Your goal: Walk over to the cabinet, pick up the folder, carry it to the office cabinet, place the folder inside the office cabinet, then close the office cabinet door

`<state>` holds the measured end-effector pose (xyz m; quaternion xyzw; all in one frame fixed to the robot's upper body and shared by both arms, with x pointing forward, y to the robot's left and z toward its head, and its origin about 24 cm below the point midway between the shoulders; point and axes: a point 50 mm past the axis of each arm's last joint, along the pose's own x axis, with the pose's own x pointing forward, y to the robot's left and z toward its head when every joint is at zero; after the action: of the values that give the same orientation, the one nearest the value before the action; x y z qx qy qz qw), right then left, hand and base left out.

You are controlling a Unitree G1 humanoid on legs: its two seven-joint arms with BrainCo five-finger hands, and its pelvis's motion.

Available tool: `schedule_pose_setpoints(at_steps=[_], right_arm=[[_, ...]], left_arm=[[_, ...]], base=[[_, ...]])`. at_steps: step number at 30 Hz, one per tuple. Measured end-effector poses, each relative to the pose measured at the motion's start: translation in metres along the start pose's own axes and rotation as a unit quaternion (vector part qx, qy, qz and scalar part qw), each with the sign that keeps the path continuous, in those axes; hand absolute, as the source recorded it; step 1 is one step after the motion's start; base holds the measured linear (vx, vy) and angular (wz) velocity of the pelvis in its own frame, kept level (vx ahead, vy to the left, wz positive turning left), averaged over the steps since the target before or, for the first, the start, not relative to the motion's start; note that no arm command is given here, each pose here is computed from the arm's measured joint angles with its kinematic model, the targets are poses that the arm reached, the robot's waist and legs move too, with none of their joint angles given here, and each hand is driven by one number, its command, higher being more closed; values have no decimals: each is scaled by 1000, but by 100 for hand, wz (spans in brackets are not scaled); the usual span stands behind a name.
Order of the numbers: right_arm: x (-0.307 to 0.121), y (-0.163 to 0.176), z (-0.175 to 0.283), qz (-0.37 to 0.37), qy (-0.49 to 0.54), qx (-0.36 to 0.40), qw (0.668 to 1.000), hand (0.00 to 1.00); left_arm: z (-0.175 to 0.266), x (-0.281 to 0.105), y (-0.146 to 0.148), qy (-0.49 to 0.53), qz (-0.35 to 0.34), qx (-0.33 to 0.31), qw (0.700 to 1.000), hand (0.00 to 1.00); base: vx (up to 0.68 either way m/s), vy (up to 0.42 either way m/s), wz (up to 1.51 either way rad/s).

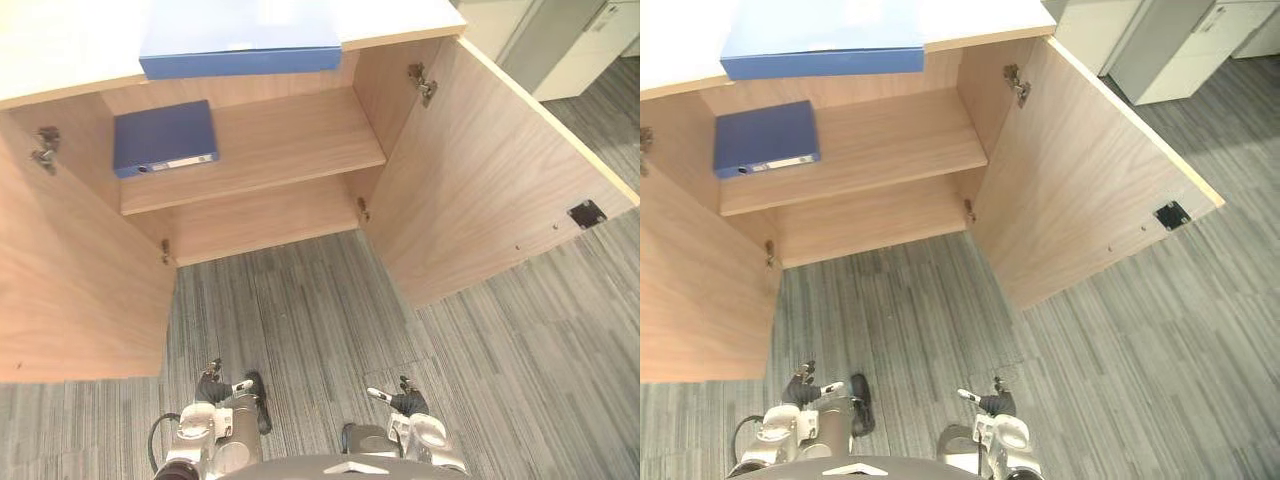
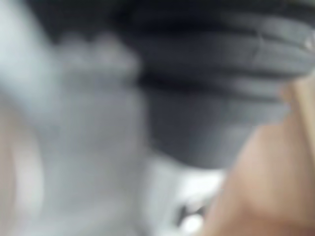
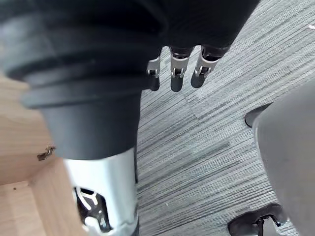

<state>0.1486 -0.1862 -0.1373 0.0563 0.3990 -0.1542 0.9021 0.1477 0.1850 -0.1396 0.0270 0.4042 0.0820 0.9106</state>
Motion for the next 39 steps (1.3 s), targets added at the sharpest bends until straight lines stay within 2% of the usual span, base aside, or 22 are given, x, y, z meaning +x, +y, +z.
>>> schedule_pose_setpoints(at_steps=[8,11,13,16,18,23,27,32,39], right_arm=[[6,3,19,16,-29,-47,998,0],[2,4,9,18,-18,-46,999,0],[6,-6,18,11,-27,-62,998,0],[7,-12,19,0,-27,-53,998,0],[6,-15,11,-9,-9,-47,999,0],[5,-18,7,-15,-3,-41,999,0],[5,-22,5,-23,7,-34,999,0],[1,-7,-10,-7,32,-25,999,0],[1,-8,-9,-7,31,-35,999,0]], left_arm=[[-20,-6,-2,38,-6,15,999,0],[-20,-6,0,38,-5,19,999,0],[-21,-8,-18,42,-21,-4,999,0],[-21,-9,-28,42,-31,-13,999,0],[-15,-7,-27,31,-22,-33,999,0],[-11,-6,-25,23,-19,-37,999,0],[-12,-6,-25,26,-21,-33,999,0],[-15,-4,-7,33,-8,-3,999,0],[-22,-7,-10,41,-16,8,999,0]], base=[[339,74,-7],[355,-148,24],[340,-189,11],[249,-180,48],[236,-137,53],[175,10,-1],[230,197,-28],[138,141,2],[28,25,-3]])
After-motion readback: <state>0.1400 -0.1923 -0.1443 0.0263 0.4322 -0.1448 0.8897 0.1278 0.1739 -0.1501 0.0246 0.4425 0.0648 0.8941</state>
